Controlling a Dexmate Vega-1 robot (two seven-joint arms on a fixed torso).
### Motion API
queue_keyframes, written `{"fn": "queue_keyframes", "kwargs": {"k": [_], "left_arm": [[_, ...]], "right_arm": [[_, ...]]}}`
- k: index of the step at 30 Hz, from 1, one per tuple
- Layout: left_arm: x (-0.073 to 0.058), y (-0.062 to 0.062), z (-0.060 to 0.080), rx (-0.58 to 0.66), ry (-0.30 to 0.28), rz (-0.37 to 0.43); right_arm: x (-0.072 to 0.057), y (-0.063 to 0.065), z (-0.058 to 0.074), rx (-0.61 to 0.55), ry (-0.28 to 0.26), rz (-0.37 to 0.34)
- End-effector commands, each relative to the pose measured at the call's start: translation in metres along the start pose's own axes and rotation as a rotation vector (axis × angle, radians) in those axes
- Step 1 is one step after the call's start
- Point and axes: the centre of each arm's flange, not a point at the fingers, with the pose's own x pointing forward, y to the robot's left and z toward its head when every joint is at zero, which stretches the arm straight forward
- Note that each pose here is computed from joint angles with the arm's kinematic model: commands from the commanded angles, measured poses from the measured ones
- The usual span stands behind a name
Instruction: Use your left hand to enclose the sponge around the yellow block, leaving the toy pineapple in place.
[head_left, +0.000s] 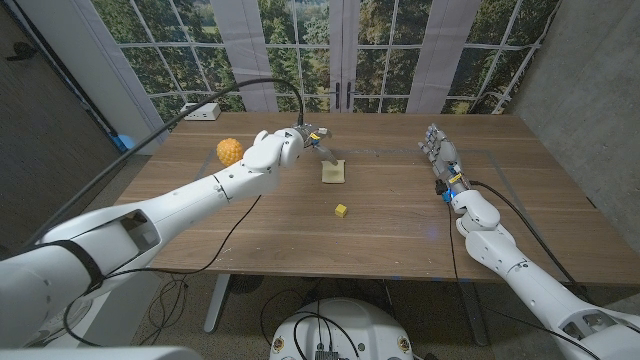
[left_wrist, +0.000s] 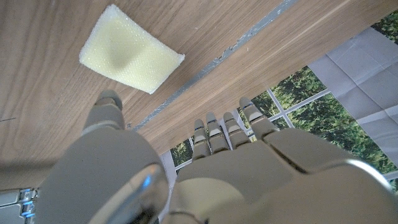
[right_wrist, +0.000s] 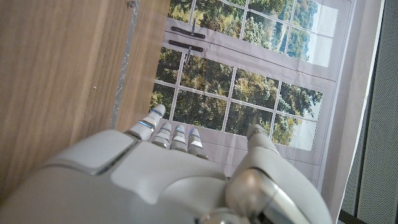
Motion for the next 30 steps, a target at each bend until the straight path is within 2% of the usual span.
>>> {"fn": "queue_keyframes", "kwargs": {"k": [1, 4, 10, 13, 15, 18, 24, 30], "left_arm": [[0.003, -0.002, 0.018, 0.139, 0.034, -0.043], [0.004, -0.004, 0.020, 0.145, 0.049, -0.076], [0.005, -0.006, 0.024, 0.179, 0.071, -0.084], [0.006, -0.007, 0.023, 0.112, 0.022, -0.079], [0.007, -0.009, 0.027, 0.165, 0.035, -0.064], [0.011, -0.013, 0.032, 0.168, 0.034, -0.109], [0.015, -0.020, 0.037, 0.186, 0.036, -0.136], [0.017, -0.023, 0.039, 0.197, 0.035, -0.126]], "right_arm": [[-0.002, 0.000, -0.002, 0.006, 0.000, -0.001], [-0.002, -0.001, -0.002, 0.005, 0.001, 0.000], [-0.001, -0.001, -0.003, 0.008, 0.004, 0.002], [-0.001, -0.001, -0.003, 0.006, 0.006, 0.003], [-0.001, -0.002, -0.003, 0.006, 0.005, 0.004], [-0.001, -0.002, -0.004, 0.008, 0.005, 0.003], [-0.003, -0.004, -0.006, 0.011, 0.009, -0.001], [-0.004, -0.006, -0.006, 0.010, 0.009, -0.006]]}}
